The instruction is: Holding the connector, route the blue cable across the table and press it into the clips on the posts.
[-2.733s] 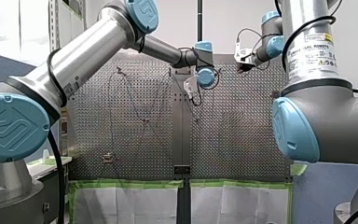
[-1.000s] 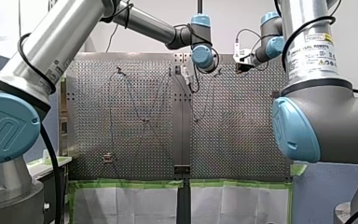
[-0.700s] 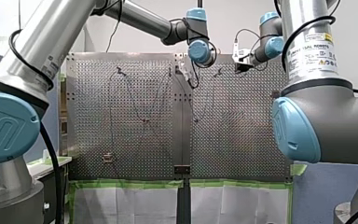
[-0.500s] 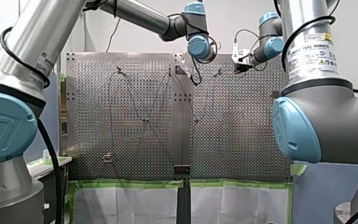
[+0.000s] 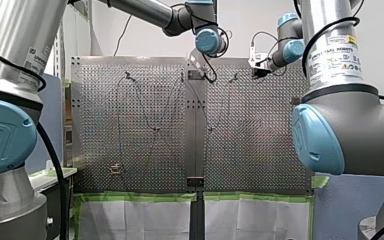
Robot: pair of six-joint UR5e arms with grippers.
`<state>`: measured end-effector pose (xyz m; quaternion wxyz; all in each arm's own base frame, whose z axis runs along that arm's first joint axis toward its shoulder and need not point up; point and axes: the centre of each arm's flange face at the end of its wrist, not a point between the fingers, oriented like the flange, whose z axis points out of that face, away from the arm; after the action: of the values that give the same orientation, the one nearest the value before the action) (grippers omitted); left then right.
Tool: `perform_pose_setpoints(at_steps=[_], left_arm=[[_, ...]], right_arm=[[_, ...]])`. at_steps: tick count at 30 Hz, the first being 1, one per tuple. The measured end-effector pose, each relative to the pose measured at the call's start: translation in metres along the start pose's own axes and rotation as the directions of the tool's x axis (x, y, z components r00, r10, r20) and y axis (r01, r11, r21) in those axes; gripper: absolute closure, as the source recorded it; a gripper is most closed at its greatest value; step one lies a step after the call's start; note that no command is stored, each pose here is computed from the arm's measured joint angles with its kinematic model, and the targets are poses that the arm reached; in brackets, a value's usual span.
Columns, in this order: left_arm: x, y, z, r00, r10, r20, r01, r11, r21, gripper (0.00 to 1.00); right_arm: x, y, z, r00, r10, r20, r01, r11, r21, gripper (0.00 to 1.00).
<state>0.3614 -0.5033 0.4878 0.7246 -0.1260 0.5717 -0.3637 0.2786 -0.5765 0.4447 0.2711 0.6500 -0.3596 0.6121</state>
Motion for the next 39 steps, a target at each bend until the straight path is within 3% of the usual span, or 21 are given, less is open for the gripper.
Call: perform_pose_setpoints(at_steps=[7,13,19,28,34,39], left_arm=[[-0.021,-0.002,-0.013,0.9978,-0.048,0.044,0.047,0.9986,0.025,0.00],[-0.037,-0.004,-0.025,0.9921,-0.098,0.078,0.095,0.9942,0.051,0.00],[-0.034,0.004,-0.034,0.9896,-0.112,0.090,0.107,0.9926,0.058,0.00],[-0.009,0.021,-0.048,0.9909,-0.109,0.080,0.104,0.9927,0.060,0.00],[0.031,0.043,-0.060,0.9955,-0.085,0.042,0.083,0.9955,0.046,0.00],[0.066,0.067,-0.072,0.9982,-0.057,0.017,0.057,0.9983,0.009,0.00]], right_arm=[[0.000,0.000,0.000,1.0000,0.006,0.001,-0.006,1.0000,0.000,1.00],[0.000,0.000,0.000,1.0000,0.008,0.001,-0.008,1.0000,0.000,1.00],[0.000,-0.001,0.000,1.0000,0.008,0.001,-0.008,1.0000,0.000,1.00],[0.000,0.000,0.000,0.9999,0.013,0.000,-0.013,0.9999,0.000,1.00],[0.000,0.000,0.000,0.9999,0.017,0.001,-0.017,0.9999,0.001,1.00],[0.000,0.000,0.000,0.9998,0.018,0.001,-0.018,0.9998,0.001,1.00]])
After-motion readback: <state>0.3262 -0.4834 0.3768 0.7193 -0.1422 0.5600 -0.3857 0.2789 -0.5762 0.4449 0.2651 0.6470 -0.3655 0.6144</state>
